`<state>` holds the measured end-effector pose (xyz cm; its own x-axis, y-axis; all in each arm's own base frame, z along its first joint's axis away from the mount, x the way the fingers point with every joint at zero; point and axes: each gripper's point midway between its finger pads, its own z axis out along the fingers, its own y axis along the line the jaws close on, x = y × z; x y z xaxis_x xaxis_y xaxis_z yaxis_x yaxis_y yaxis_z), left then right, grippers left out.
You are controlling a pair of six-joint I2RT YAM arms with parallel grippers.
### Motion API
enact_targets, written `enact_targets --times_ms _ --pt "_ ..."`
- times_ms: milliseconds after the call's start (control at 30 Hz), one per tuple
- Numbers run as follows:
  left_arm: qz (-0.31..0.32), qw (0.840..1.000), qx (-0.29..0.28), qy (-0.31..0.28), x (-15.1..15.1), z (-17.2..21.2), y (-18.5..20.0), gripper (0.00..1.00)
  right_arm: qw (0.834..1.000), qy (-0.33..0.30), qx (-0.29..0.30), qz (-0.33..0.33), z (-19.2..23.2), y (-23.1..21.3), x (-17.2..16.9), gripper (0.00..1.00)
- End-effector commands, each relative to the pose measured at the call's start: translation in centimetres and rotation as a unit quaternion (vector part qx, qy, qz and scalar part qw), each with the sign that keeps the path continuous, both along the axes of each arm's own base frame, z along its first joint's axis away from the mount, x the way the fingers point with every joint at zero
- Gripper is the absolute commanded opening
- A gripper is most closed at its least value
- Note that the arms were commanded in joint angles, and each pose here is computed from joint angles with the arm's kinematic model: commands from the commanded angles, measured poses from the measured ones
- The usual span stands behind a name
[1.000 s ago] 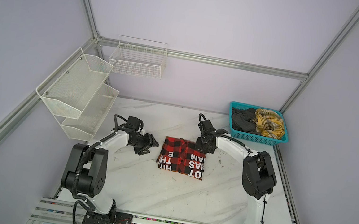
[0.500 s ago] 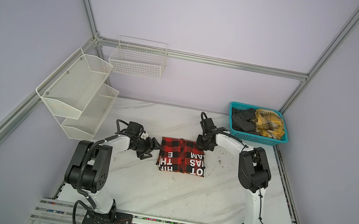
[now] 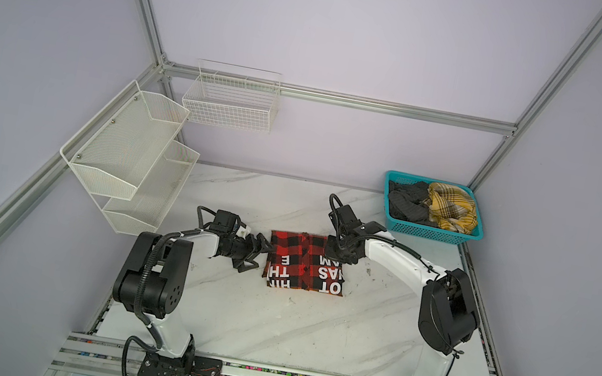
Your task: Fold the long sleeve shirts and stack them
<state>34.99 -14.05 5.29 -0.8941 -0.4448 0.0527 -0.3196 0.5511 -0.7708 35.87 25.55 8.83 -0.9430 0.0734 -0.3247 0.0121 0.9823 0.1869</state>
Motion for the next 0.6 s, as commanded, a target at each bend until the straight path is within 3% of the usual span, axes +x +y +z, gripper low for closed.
enact_targets --times_ms 0,567 --pt "0.012 0.999 -0.007 0.041 -1.5 -3.0 0.1 0.90 0.999 0.029 -0.003 -0.025 -2.3 -1.0 -0.9 0.08" --pt "0.022 0.996 -0.013 0.087 -2.6 -7.7 -0.9 0.89 0.996 0.076 -0.026 -0.031 -7.7 -2.1 -2.1 0.07"
